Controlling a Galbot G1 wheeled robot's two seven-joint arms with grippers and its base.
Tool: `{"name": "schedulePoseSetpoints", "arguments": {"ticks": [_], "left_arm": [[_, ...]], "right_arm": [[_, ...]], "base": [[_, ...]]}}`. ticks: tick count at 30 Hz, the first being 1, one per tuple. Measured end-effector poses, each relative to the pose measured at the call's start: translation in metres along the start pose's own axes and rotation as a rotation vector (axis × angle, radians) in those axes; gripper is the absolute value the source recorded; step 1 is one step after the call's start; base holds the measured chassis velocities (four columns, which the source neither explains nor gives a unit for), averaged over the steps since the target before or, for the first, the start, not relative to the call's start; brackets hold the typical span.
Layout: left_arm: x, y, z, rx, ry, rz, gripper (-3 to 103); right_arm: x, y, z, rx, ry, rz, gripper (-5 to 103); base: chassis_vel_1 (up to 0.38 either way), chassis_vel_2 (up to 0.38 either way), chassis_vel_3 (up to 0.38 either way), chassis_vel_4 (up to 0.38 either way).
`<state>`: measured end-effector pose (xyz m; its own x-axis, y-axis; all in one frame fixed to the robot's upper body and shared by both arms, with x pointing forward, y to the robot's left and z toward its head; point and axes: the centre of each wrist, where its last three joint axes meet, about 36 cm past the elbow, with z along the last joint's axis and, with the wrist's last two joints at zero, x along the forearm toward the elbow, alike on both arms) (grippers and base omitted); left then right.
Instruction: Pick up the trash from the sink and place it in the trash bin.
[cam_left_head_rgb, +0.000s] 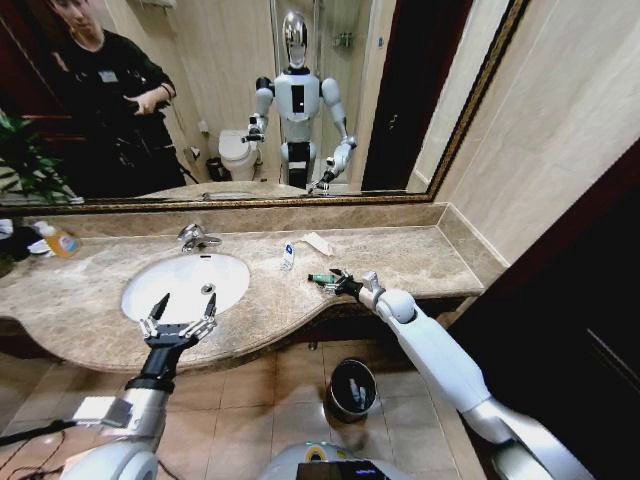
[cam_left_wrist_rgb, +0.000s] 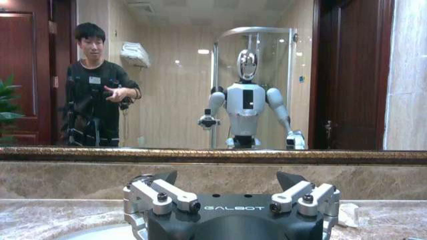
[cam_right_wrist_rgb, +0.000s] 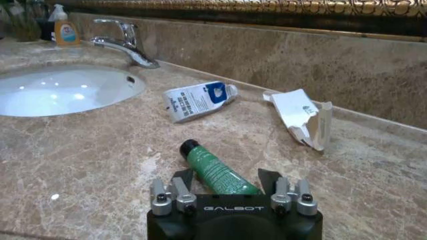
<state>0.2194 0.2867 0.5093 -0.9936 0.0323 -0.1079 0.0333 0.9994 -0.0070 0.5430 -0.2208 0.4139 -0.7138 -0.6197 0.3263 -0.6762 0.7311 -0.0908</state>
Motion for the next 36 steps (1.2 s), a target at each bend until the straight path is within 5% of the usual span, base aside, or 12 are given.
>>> {"name": "schedulePoseSetpoints", "arguments": {"ticks": [11, 18, 36], "left_arm": [[0.000, 0.000, 0.000, 0.000, 0.000, 0.000, 100], [0.000, 0.000, 0.000, 0.000, 0.000, 0.000, 100], [0.000, 0.000, 0.000, 0.000, 0.000, 0.000, 100]], "right_arm": [[0.000, 0.003, 0.003, -0.003, 0.000, 0.006, 41], [0.002, 0.006, 0.004, 0.002, -0.013, 0.013, 13], [0.077, 0.040, 0.011, -0.047, -0.193, 0.051, 10]], "base": [[0.000, 0.000, 0.000, 0.000], [0.000, 0.000, 0.000, 0.000], [0.000, 0.000, 0.000, 0.000]]}}
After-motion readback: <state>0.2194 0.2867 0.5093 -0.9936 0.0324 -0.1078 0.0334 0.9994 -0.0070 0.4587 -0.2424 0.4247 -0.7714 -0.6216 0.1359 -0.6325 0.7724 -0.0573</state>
